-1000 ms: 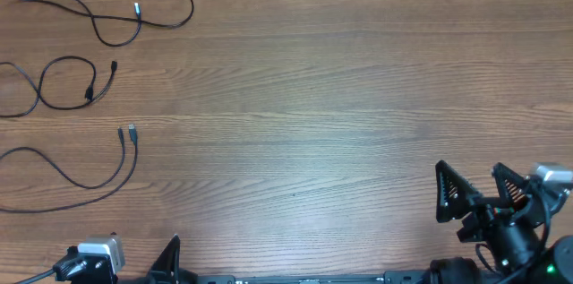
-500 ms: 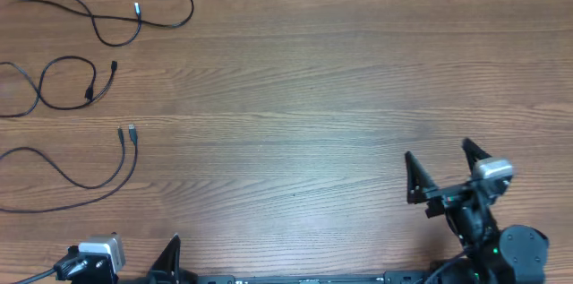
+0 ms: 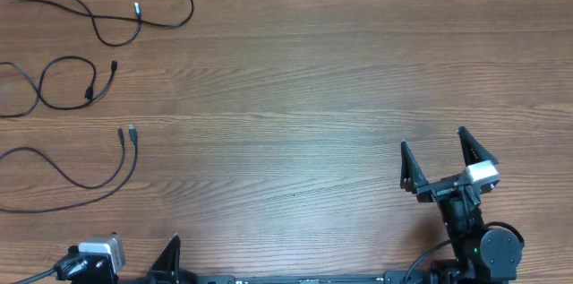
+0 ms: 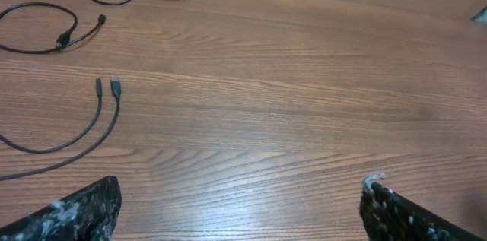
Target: Untangle cables
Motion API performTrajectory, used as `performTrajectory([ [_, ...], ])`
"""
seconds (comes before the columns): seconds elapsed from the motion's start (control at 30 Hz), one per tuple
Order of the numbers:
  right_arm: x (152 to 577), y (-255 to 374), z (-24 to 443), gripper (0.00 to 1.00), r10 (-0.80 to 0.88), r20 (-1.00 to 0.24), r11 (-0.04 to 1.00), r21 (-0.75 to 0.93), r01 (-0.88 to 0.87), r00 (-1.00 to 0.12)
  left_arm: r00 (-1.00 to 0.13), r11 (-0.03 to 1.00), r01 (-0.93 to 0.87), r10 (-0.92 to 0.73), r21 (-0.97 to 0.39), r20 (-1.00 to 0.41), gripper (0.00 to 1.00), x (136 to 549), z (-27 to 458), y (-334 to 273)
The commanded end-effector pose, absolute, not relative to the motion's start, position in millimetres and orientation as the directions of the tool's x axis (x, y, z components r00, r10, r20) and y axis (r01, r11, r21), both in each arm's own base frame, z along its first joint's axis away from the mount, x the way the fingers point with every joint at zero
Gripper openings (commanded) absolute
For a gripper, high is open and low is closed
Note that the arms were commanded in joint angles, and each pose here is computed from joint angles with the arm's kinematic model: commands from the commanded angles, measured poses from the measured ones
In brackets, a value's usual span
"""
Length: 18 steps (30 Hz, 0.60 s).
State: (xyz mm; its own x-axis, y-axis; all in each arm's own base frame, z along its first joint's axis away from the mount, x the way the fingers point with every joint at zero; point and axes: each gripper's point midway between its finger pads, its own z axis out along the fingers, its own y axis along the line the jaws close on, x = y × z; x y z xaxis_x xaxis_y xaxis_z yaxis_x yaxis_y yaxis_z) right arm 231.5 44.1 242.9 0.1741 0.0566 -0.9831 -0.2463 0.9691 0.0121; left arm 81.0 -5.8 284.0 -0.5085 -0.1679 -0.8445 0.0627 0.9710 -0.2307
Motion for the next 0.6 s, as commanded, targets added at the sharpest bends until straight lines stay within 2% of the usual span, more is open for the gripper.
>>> performTrajectory([
  [0.0, 235.7, 37.0, 233.6, 1.0, 0.082, -0.98, 0.977, 0.043, -0.208, 0.183, -0.502, 0.974, 0.06, -0.159, -0.217, -0.85, 0.99, 81.0, 284.5, -3.6],
  [0.23, 240.6, 32.3, 216.9, 1.0, 0.101, -0.983, 0.981, 0.072, -0.18, 0.153, -0.502, 0.974, 0.06, -0.159, -0.217, -0.85, 1.0, 81.0, 284.5, -3.6],
  [0.33, 242.4, 32.2, 204.4, 1.0, 0.097, -0.99, 0.981, 0.078, -0.175, 0.102, -0.502, 0.974, 0.06, -0.159, -0.217, -0.85, 1.0, 81.0, 284.5, -3.7],
  [0.47, 244.2, 31.2, 169.6, 1.0, 0.092, -0.995, 0.983, 0.097, -0.157, -0.039, -0.502, 0.974, 0.06, -0.158, -0.217, -0.85, 1.0, 81.0, 284.5, -3.6],
  [0.57, 244.3, 31.0, 170.3, 1.0, 0.092, -0.995, 0.983, 0.097, -0.156, -0.036, -0.502, 0.974, 0.06, -0.159, -0.217, -0.85, 0.99, 80.9, 284.5, -3.6],
])
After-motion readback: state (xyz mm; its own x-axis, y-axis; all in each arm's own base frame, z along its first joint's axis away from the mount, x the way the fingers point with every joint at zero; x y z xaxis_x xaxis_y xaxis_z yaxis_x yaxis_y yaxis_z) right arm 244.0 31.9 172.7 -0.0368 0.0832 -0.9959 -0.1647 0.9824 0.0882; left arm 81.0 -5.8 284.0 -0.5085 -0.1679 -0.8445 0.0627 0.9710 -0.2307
